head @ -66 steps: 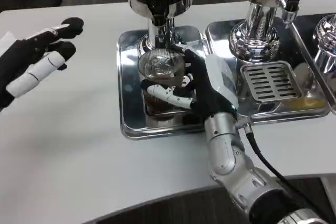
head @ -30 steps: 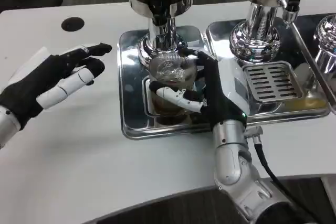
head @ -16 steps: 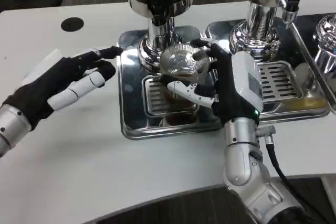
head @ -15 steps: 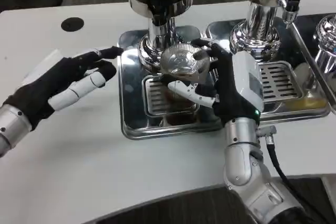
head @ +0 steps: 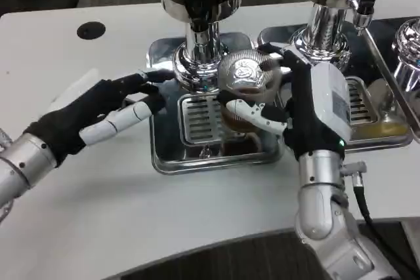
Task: Grasp the cup under the faucet to collect the drink, then remove the cup.
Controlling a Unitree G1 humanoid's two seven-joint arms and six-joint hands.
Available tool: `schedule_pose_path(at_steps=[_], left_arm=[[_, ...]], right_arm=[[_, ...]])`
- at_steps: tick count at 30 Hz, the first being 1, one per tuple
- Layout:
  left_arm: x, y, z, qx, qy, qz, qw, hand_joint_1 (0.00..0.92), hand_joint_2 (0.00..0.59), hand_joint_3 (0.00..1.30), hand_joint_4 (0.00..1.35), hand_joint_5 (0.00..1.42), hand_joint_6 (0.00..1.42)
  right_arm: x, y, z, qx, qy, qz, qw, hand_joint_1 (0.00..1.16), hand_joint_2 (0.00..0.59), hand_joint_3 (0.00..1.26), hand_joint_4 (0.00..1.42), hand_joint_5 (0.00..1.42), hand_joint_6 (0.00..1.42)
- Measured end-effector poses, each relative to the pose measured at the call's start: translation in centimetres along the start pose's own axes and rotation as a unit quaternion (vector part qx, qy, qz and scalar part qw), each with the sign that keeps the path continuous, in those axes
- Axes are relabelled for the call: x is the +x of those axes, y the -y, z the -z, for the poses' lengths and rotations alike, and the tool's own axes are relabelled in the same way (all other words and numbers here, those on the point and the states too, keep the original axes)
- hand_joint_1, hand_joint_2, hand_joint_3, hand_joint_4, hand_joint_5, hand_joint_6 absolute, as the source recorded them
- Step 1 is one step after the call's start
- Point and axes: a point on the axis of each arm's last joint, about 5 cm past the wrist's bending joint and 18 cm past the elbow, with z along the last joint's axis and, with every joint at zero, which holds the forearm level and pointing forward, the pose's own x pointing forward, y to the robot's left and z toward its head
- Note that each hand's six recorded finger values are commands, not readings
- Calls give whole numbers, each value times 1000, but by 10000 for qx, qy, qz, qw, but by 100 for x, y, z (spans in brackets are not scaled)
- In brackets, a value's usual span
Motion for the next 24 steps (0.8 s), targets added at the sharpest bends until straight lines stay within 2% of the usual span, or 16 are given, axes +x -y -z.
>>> schedule_pose_path(at_steps=[5,15,19,24], left_arm=[[23,32,-13,-3,67,56,10000,0,133,192,120,165,389],[13,52,-55,85,247,120,9996,0,130,192,120,157,389],[-35,93,-61,91,292,227,9993,0,129,191,120,155,389],[-135,127,-85,107,382,301,9988,0,129,191,120,155,389]], right_arm=[[-68,30,8,10,-37,-42,10000,732,204,497,585,813,1157],[-147,73,-40,73,90,-34,9999,731,211,497,586,812,1160],[-233,105,-47,86,77,-60,9999,724,220,497,586,822,1160],[-371,187,-90,119,167,-48,9998,720,221,505,594,822,1157]])
